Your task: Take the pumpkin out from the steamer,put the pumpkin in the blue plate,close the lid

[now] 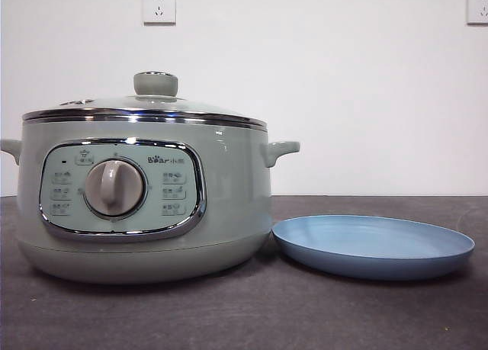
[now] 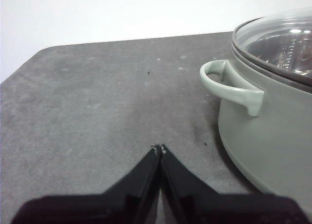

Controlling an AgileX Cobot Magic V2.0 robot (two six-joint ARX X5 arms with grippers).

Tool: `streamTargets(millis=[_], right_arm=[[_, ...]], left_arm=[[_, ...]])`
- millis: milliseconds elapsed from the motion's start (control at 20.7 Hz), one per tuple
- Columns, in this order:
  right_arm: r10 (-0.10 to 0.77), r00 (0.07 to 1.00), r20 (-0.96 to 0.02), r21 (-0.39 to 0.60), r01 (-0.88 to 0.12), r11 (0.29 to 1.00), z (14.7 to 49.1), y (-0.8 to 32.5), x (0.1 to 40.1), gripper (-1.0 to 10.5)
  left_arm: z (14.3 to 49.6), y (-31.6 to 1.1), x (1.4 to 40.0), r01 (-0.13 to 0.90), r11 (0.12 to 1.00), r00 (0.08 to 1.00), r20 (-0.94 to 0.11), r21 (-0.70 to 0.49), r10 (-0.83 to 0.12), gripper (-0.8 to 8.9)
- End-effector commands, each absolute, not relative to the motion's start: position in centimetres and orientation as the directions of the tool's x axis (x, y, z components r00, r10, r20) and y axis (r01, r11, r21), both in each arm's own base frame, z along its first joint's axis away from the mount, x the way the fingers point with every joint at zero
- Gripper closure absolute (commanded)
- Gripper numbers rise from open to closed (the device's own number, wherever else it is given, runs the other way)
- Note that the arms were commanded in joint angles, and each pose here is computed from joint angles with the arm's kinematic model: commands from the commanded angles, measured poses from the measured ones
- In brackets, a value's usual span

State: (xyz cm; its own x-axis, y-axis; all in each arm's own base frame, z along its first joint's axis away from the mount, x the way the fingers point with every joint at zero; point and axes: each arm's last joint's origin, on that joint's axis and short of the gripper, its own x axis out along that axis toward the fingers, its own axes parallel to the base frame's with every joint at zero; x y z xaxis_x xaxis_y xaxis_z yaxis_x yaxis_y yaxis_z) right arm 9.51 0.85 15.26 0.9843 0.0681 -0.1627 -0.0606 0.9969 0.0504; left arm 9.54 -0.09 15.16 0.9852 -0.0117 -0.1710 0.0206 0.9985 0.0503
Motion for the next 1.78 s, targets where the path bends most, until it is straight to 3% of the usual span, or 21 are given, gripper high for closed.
streamTargets(millis=[48,337,530,723,819,964,1205,1398,1783], right_arm=[[0.067,0.985,-0.159,0.056,-0.058,0.997,15.0,0.9,9.6,9.5],[0.074,0.985,-0.158,0.071,-0.064,0.995,15.0,0.9,9.6,9.5],[0.074,0.984,-0.161,0.279,-0.027,0.960,15.0,0.9,9.6,9.5],[0.093,0.982,-0.166,0.509,0.004,0.861,14.9,0.9,9.5,9.5],[0.138,0.976,-0.166,0.549,-0.025,0.835,14.9,1.1,9.5,9.5],[0.172,0.971,-0.166,0.562,-0.050,0.825,14.9,1.2,9.5,9.5],[0.178,0.970,-0.166,0.572,-0.053,0.818,15.0,1.2,9.5,9.5],[0.231,0.959,-0.162,0.579,-0.097,0.810,15.0,1.3,9.5,9.5],[0.279,0.950,-0.138,0.596,-0.145,0.790,17.5,1.5,9.3,9.6]], left_arm=[[14.7,-0.1,9.6,0.018,0.999,0.983,-0.185,0.044,-0.009,8.16],[14.7,-0.1,9.6,0.024,0.999,0.983,-0.185,0.041,-0.016,8.16],[14.7,-0.2,9.6,0.058,0.998,0.982,-0.184,0.023,-0.053,8.16],[14.8,-0.5,9.6,0.114,0.977,0.974,-0.176,-0.180,-0.146,8.16],[14.8,-0.6,9.6,0.145,0.944,0.965,-0.170,-0.297,-0.201,8.16],[14.8,-0.8,9.5,0.196,0.905,0.948,-0.164,-0.379,-0.274,8.16],[14.8,-0.8,9.5,0.196,0.904,0.948,-0.163,-0.379,-0.274,8.17],[15.0,-0.8,9.5,0.199,0.903,0.948,-0.159,-0.380,-0.276,8.22],[18.2,-0.8,8.8,0.196,0.901,0.963,-0.097,-0.386,-0.251,8.22]])
